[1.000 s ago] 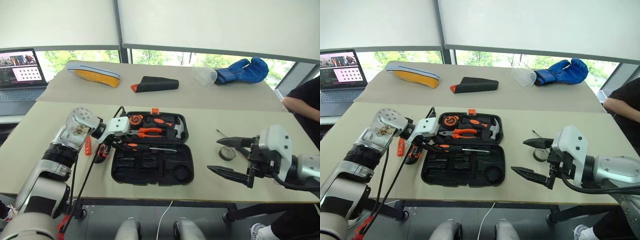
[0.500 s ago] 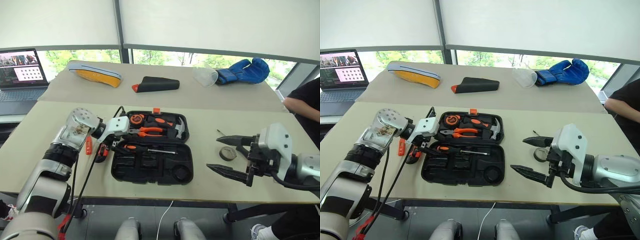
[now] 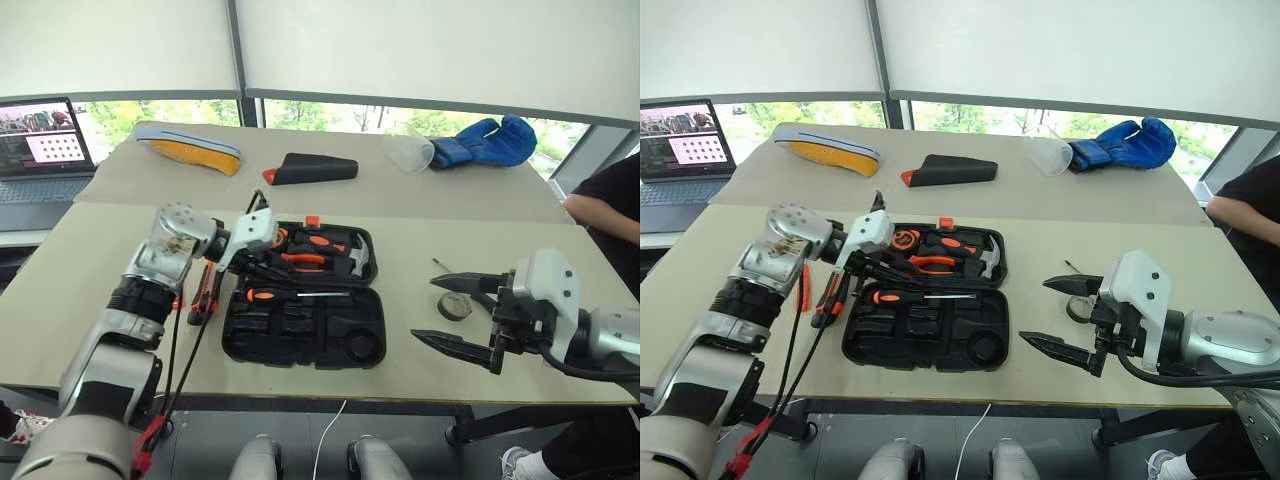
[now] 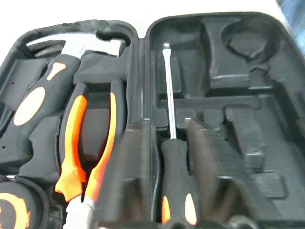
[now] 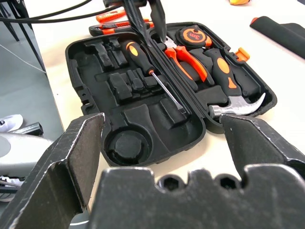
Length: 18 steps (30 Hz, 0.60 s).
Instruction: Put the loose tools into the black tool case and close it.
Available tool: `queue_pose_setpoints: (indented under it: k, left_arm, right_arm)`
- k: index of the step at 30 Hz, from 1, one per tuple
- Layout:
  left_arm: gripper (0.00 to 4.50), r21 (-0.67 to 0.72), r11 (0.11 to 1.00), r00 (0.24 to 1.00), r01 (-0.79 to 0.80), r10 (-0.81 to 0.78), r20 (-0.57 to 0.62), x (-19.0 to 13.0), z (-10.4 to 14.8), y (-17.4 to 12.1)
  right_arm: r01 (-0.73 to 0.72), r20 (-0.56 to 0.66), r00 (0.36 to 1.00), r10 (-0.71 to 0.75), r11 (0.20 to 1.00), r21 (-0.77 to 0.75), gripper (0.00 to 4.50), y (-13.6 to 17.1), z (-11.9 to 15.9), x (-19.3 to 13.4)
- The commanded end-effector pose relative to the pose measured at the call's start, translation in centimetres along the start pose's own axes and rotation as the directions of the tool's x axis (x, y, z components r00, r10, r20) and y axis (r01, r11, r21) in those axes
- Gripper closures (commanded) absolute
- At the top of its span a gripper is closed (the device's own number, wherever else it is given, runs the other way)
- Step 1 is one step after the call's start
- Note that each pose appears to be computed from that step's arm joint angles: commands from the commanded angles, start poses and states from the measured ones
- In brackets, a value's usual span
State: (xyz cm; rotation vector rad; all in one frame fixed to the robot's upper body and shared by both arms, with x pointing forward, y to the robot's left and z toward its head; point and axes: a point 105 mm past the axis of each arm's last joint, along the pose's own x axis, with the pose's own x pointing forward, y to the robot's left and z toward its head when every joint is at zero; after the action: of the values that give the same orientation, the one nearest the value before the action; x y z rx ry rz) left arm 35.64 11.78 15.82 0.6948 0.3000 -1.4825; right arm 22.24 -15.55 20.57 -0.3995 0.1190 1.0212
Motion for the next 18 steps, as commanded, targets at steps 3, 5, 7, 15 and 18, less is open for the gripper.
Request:
queue_pose_setpoints:
  k: [3,5,7,15,18]
  left_arm:
    - [4.43,0.045,0.998,0.995,0.034,-0.030,-0.097,1.4,-1.6,-0.9]
    - [4.43,0.067,0.997,0.989,0.023,-0.013,-0.144,2.3,-2.6,-0.9]
    - [4.43,0.092,0.996,0.981,-0.008,0.025,-0.192,2.8,-3.6,-0.7]
    - [4.43,-0.007,0.999,0.999,-0.032,0.032,-0.005,1.5,-0.8,-0.2]
    - [3.76,-0.088,0.996,0.983,0.036,-0.019,0.181,-1.4,2.7,-0.5]
  right_arm:
    - [0.030,0.031,0.999,-0.029,0.999,-0.036,0.00,-0.3,0.7,-0.1]
    - [0.033,0.034,0.999,-0.032,0.999,-0.031,0.00,-0.3,0.7,0.0]
    - [0.040,0.035,0.999,-0.039,0.999,-0.026,0.00,-0.3,0.6,0.0]
    - [0.139,0.010,0.990,-0.139,0.990,0.028,0.00,-1.2,-0.4,-1.3]
    - [0.222,-0.043,0.975,-0.218,0.968,0.120,0.00,-2.1,-2.0,-3.1]
